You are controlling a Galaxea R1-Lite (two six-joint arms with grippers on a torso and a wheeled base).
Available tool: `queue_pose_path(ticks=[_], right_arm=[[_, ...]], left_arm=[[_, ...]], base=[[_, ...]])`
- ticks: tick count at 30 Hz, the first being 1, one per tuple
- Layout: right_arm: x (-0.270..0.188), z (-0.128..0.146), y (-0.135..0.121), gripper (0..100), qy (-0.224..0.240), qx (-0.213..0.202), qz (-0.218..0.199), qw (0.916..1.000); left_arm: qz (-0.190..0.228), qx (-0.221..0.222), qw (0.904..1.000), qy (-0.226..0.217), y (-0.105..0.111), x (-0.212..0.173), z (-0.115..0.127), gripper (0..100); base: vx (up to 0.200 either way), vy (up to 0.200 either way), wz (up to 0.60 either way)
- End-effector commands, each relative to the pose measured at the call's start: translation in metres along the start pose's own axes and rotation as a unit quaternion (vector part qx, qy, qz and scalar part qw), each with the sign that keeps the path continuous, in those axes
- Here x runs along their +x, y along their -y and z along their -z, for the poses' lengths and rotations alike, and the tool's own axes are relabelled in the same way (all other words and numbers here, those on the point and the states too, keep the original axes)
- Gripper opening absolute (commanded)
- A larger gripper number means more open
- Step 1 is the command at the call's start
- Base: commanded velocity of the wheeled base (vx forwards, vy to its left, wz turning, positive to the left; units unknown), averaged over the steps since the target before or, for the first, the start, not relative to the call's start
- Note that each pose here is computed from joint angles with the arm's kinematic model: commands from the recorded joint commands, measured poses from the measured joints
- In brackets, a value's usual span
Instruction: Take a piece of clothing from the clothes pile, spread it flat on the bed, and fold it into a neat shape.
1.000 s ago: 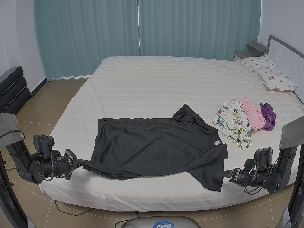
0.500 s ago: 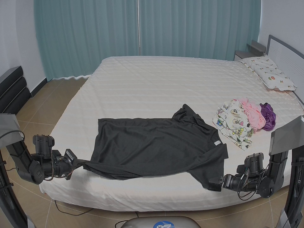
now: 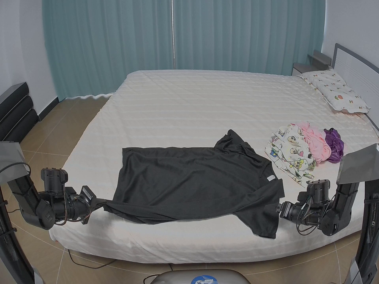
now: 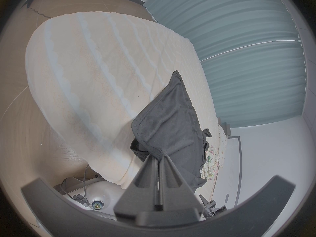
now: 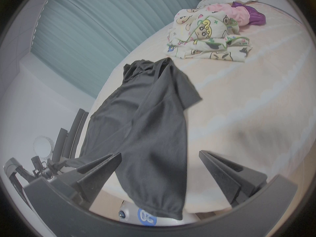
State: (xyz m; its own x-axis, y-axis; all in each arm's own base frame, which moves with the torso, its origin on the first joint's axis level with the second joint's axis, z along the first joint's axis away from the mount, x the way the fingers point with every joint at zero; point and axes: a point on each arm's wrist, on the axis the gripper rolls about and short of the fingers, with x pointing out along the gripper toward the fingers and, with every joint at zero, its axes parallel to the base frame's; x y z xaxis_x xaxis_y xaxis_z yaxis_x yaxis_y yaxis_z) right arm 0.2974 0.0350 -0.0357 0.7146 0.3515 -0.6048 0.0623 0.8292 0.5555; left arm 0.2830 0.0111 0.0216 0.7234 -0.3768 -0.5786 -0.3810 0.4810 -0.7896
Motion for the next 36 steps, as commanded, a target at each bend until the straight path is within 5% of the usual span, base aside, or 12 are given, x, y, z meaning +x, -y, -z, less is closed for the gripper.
queue_pose_path(ticks=[1,14,15,27,36], right_arm=[[0.007,-0.013,0.006,100,0.000,0.007,0.000,1.0000],[0.026,-0.007,0.003,100,-0.025,-0.014,-0.023,0.9993],[0.027,-0.006,0.002,0,-0.022,-0.016,-0.023,0.9994],[-0.014,-0.019,0.008,0,0.009,0.008,-0.019,0.9997],[-0.062,-0.017,0.009,0,0.028,0.021,-0.061,0.9975]], left_arm=[[0.000,0.000,1.0000,0.000,0.000,0.000,0.000,0],[0.000,0.000,1.0000,0.000,0.000,0.000,0.000,0],[0.000,0.000,1.0000,0.000,0.000,0.000,0.000,0],[0.000,0.000,1.0000,0.000,0.000,-0.001,0.000,0],[0.015,0.008,0.9998,0.011,0.009,-0.014,0.002,0]], base=[[0.000,0.000,0.00],[0.000,0.000,0.00],[0.000,0.000,0.00],[0.000,0.000,0.00],[0.000,0.000,0.00]])
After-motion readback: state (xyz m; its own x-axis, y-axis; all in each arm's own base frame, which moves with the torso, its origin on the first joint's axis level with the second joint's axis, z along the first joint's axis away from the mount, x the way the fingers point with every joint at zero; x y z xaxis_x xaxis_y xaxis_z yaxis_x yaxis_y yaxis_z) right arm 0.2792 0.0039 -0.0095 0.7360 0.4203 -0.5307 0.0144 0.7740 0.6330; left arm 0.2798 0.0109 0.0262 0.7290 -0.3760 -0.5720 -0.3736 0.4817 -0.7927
